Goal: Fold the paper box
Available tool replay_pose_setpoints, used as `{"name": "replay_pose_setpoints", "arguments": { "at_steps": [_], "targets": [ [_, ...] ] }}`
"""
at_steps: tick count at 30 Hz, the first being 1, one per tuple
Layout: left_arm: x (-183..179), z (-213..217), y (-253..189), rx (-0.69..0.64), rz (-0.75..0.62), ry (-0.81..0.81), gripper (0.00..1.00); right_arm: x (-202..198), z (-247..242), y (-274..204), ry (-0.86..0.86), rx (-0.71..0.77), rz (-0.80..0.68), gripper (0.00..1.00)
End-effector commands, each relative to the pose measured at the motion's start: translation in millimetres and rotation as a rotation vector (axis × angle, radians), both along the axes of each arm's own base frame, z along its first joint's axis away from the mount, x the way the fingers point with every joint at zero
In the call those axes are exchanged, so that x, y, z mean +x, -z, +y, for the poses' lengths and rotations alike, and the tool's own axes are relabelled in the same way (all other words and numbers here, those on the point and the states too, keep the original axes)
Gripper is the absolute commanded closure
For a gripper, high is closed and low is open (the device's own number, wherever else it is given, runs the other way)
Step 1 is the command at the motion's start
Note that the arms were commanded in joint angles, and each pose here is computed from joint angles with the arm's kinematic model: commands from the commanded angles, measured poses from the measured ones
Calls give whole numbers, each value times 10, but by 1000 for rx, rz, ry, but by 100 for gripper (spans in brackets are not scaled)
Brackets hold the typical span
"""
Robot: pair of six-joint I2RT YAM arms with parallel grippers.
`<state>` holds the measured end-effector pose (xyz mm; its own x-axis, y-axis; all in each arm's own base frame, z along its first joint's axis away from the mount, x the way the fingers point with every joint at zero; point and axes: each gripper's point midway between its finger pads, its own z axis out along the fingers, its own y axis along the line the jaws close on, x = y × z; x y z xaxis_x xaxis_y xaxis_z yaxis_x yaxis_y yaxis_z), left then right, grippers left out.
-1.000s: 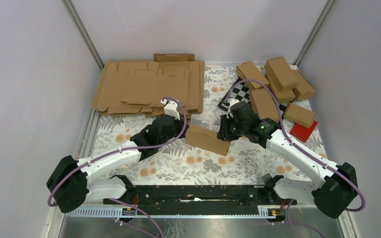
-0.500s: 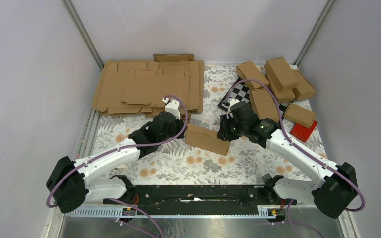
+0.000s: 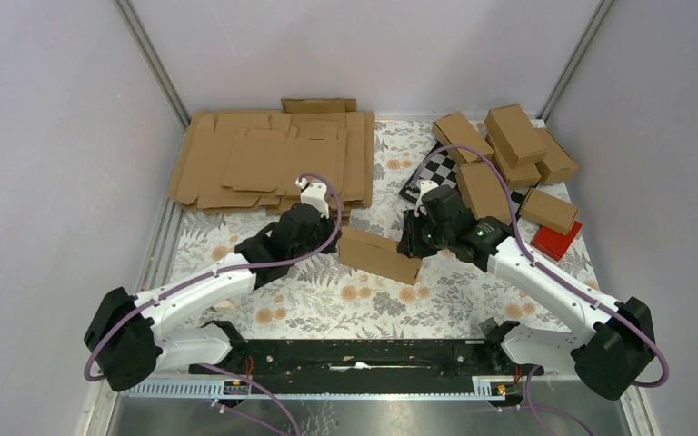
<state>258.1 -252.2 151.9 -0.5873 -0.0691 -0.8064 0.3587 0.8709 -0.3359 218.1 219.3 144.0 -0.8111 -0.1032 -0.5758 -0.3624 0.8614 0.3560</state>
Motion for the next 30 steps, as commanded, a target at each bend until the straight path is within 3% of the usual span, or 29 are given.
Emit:
{"name": "replay_pose_setpoints", "arguments": {
  "at_steps": [1,5,7,9,13,22,26,30],
  "targets": [
    [-1,-14,-338,6,-27,25,100,-280,-168,363,-32,-108,138,73],
    [62,-70,-607,-25,-80,33,100,-276,-163,351,-32,-106,136,73],
    [93,-84,-682,-31,-97,30,92,-280,-163,355,-32,-106,138,73],
    [103,-105,-691,-32,-97,35,90,-286,-165,357,-34,-105,139,73],
    [94,-117,-450,-4,-48,35,100,-292,-180,358,-32,-111,140,73],
    [-15,-25,295,-1,49,-14,100,-239,-169,220,-27,-102,108,71],
    [-6,19,386,36,56,-25,100,-179,-164,-7,-31,-103,68,70],
    [3,36,368,41,50,-32,100,-143,-232,-357,-6,-93,0,62]
  ]
}}
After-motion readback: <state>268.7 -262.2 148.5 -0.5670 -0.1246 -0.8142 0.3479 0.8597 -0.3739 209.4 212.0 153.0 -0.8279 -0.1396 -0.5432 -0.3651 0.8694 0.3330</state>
